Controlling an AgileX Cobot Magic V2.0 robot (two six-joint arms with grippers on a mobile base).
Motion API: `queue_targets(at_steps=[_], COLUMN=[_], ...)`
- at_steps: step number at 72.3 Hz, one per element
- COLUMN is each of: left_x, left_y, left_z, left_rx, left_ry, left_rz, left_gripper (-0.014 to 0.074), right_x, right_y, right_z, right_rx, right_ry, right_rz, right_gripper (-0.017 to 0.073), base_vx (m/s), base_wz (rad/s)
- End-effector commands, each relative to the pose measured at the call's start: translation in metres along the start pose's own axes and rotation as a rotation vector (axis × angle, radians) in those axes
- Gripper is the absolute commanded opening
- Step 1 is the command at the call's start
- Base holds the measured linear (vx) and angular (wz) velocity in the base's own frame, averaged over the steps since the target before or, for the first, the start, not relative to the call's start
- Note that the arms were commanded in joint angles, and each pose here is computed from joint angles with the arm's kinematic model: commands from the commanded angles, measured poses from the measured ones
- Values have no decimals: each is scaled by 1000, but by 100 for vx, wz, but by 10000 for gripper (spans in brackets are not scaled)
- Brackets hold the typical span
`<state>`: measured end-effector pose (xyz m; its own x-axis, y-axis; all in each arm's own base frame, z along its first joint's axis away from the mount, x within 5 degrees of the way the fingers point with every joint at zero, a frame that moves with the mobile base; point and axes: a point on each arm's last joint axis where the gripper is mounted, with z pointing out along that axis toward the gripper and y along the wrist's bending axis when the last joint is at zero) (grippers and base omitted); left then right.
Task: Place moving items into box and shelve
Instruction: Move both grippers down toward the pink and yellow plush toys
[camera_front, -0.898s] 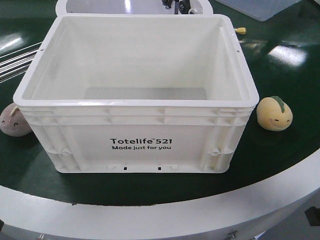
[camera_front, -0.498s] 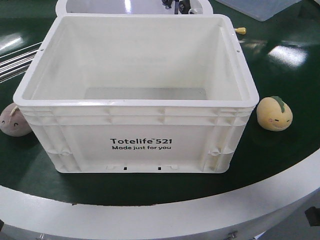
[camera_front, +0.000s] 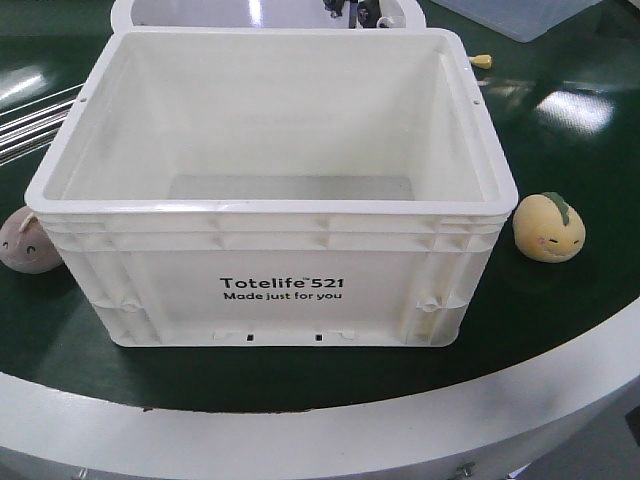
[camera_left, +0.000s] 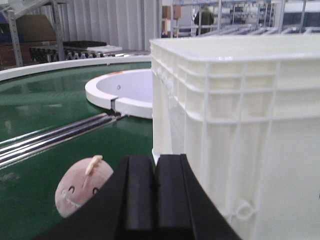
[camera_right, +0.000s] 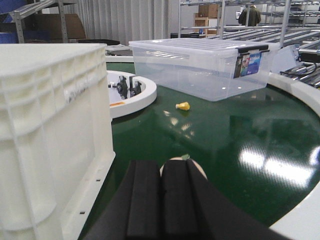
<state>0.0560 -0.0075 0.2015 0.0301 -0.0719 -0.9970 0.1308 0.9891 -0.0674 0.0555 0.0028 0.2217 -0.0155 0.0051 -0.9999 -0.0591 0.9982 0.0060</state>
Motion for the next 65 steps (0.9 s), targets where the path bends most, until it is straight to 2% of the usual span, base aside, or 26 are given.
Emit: queue_targets(at_steps=[1,18,29,37,48,65], left_x=[-15,-69,-103,-122,-139,-143], left_y=[1,-2,-4,-5,-5,-5], left_z=[0,30,66,95,127,144], left_rx=[-9,-22,-29,-32,-36,-41], left_ry=[-103,-64,-33,-2,5,-4], left_rz=[-33,-23,-22,-21,-21,-19], left_gripper=[-6,-6,-6,-6,-6,-6], right_x=[-35,-97,-123,-130,-132,-135], right_y=[0,1,1,1,3,3], right_z=[1,39,71,92,106,106], right_rx=[3,3,5,3,-10,-15], right_ry=[-75,-7,31,61,28,-9], right_rz=[-25,-26,-68,-82,-80,-79], right_gripper=[-8,-8,-8,-8,-8,-8], base_vx=[0,0,0,0,0,0], base_wz=[-1,0,0,0,0,0])
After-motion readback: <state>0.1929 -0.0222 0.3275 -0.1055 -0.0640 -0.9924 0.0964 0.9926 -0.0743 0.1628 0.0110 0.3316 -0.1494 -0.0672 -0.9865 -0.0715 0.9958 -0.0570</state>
